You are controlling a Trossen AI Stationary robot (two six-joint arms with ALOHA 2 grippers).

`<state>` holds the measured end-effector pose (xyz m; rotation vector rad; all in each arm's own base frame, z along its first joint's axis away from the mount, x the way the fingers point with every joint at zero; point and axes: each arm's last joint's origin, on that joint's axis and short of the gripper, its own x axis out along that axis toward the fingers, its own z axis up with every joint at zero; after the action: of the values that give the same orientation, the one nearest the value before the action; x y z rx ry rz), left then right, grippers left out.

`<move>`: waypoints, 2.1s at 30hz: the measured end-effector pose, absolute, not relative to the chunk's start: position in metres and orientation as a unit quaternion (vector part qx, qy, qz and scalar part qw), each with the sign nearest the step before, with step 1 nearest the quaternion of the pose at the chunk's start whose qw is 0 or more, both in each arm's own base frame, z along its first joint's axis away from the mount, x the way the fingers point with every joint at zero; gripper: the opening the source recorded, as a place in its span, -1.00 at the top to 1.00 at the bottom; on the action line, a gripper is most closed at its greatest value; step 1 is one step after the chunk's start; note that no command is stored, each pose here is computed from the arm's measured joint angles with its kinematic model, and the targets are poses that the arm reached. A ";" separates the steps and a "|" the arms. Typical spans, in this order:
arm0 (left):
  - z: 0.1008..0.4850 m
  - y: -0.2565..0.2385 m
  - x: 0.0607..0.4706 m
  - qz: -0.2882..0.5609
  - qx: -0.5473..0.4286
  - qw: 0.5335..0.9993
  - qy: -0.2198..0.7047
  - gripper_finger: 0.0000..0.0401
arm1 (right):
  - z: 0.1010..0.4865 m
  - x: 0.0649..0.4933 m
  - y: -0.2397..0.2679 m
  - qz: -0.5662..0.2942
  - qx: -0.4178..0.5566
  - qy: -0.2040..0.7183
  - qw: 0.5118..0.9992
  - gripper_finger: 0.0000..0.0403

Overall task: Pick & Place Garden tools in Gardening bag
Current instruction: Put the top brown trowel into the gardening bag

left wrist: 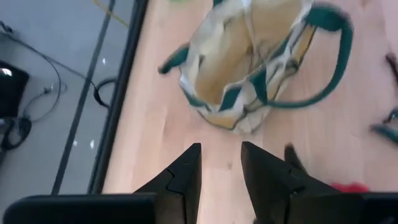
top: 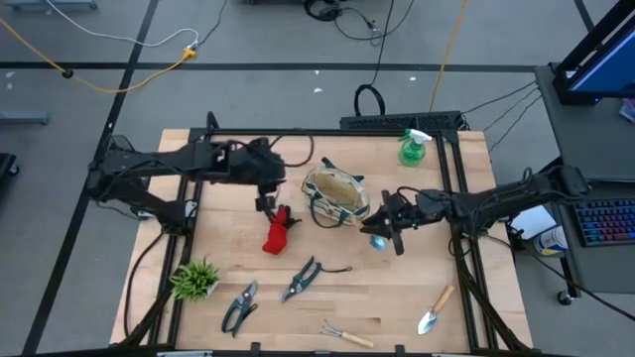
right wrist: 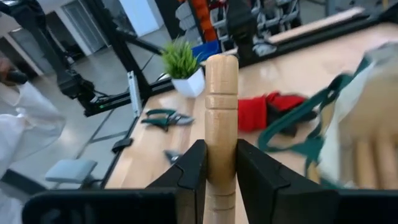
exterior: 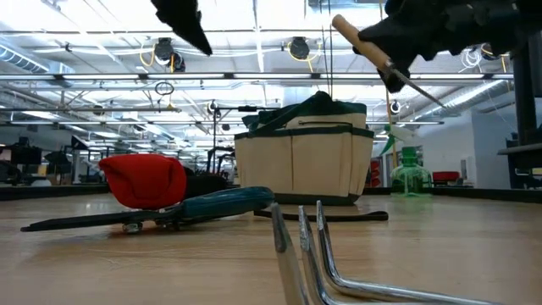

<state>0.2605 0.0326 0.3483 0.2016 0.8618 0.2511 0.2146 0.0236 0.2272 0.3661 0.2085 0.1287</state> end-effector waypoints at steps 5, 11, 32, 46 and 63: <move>0.339 0.031 0.239 0.127 0.092 0.908 0.388 0.41 | 0.237 0.219 0.012 0.038 0.159 0.089 0.982 0.70; 0.326 0.029 0.223 0.135 0.081 0.919 0.362 0.41 | 0.257 0.225 -0.004 0.008 0.118 0.055 0.991 0.70; 0.316 0.038 0.218 0.176 0.086 0.911 0.364 0.41 | 0.266 0.293 -0.067 -0.147 0.054 0.118 0.981 0.70; 0.316 0.040 0.217 0.184 0.082 0.909 0.365 0.41 | 0.240 0.289 -0.071 -0.203 0.020 0.232 0.951 0.70; 0.316 0.040 0.217 0.185 0.078 0.910 0.364 0.41 | 0.216 0.277 -0.069 -0.194 -0.034 0.307 0.931 0.70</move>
<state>0.2169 0.0402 0.3164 0.1605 0.7506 0.3817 0.2774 -0.0686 0.2160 -0.0704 0.6284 -0.3966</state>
